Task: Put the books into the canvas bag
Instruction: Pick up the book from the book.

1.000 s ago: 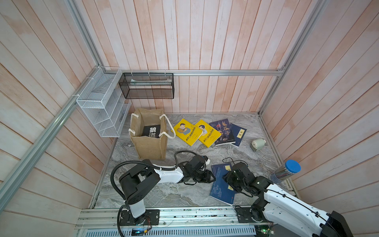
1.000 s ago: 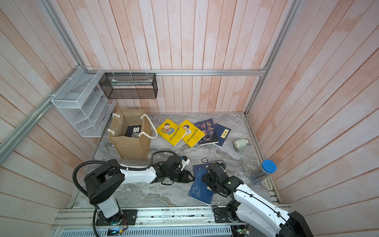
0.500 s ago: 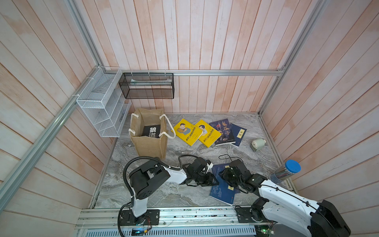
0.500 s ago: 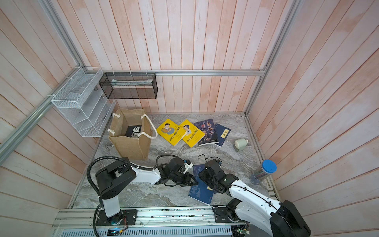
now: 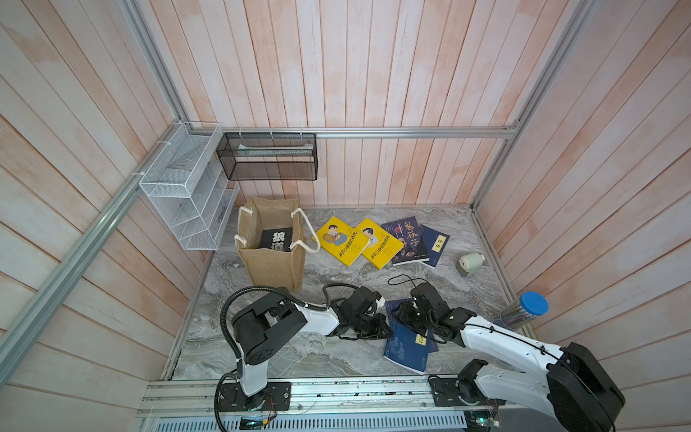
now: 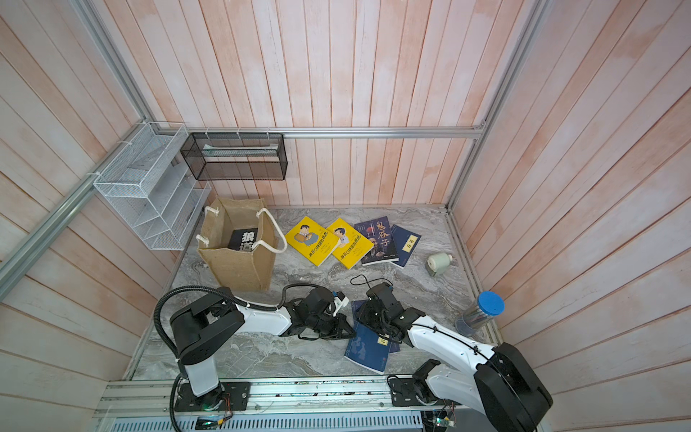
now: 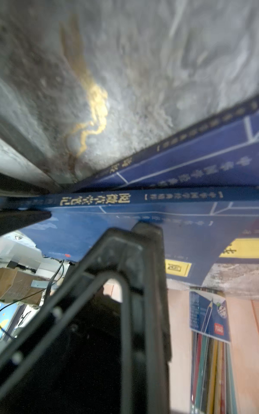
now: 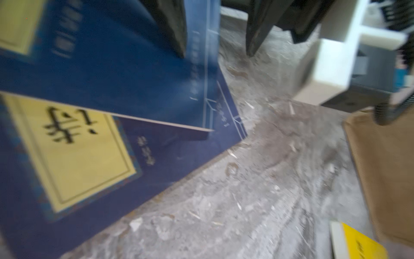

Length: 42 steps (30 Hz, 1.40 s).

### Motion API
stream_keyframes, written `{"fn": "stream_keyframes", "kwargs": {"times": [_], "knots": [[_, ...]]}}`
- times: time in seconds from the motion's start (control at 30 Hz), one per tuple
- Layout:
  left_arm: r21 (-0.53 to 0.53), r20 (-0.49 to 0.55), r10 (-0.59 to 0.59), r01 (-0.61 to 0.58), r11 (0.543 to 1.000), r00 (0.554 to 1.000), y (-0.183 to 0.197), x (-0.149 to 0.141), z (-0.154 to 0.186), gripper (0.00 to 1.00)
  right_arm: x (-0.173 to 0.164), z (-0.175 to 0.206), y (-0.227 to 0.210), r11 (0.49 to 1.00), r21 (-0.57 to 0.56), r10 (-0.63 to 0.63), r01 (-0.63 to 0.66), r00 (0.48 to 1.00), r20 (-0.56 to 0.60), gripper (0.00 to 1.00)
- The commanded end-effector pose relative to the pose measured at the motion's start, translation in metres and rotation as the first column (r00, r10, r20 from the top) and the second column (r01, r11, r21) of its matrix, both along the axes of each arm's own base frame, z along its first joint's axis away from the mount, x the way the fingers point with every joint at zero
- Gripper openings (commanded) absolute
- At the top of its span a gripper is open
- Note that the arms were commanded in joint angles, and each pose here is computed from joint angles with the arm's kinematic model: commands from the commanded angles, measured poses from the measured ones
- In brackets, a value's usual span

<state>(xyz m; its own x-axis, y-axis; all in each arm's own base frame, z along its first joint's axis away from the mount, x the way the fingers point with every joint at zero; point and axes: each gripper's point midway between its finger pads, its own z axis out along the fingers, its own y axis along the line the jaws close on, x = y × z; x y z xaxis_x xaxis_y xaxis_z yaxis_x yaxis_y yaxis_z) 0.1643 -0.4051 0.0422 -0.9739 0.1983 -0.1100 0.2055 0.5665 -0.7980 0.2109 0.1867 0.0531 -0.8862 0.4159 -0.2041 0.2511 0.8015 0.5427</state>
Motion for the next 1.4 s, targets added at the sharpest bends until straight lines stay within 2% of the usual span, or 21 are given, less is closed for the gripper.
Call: {"fn": "stream_keyframes", "kwargs": {"times": [0.0, 0.17, 0.3, 0.43, 0.6, 0.83, 1.1, 1.37], "knots": [[0.006, 0.153, 0.052, -0.054, 0.999, 0.987, 0.009, 0.029, 0.037, 0.00, 0.004, 0.017, -0.007, 0.987, -0.130, 0.095, -0.092, 0.995, 0.015, 0.50], [0.055, 0.205, 0.143, -0.157, 0.986, 0.968, 0.043, 0.053, 0.041, 0.00, 0.017, 0.038, 0.002, 0.981, -0.139, 0.149, -0.137, 0.986, 0.079, 0.52], [0.061, 0.220, 0.207, -0.225, 0.972, 0.953, 0.067, 0.062, 0.042, 0.00, 0.013, 0.030, 0.004, 0.972, -0.152, 0.187, -0.179, 0.982, 0.035, 0.52], [0.068, 0.210, 0.238, -0.257, 0.964, 0.948, 0.079, 0.067, 0.039, 0.00, 0.005, 0.023, 0.011, 0.978, -0.091, 0.189, -0.188, 0.982, 0.002, 0.53], [0.026, 0.205, 0.285, -0.296, 0.955, 0.936, 0.087, 0.075, 0.033, 0.00, 0.001, 0.005, 0.012, 0.990, -0.013, 0.143, -0.143, 0.990, -0.014, 0.54], [0.018, 0.193, 0.314, -0.324, 0.946, 0.930, 0.101, 0.082, 0.025, 0.00, -0.007, -0.021, 0.005, 0.994, 0.020, 0.108, -0.107, 0.992, -0.061, 0.54], [0.031, 0.178, 0.307, -0.317, 0.948, 0.935, 0.113, 0.084, 0.021, 0.00, -0.002, -0.037, 0.023, 0.988, 0.096, 0.124, -0.117, 0.989, -0.075, 0.51], [-0.040, 0.149, 0.307, -0.305, 0.952, 0.940, 0.099, 0.088, 0.028, 0.12, -0.003, -0.050, 0.033, 0.981, 0.102, 0.176, -0.164, 0.978, -0.113, 0.42]]}}
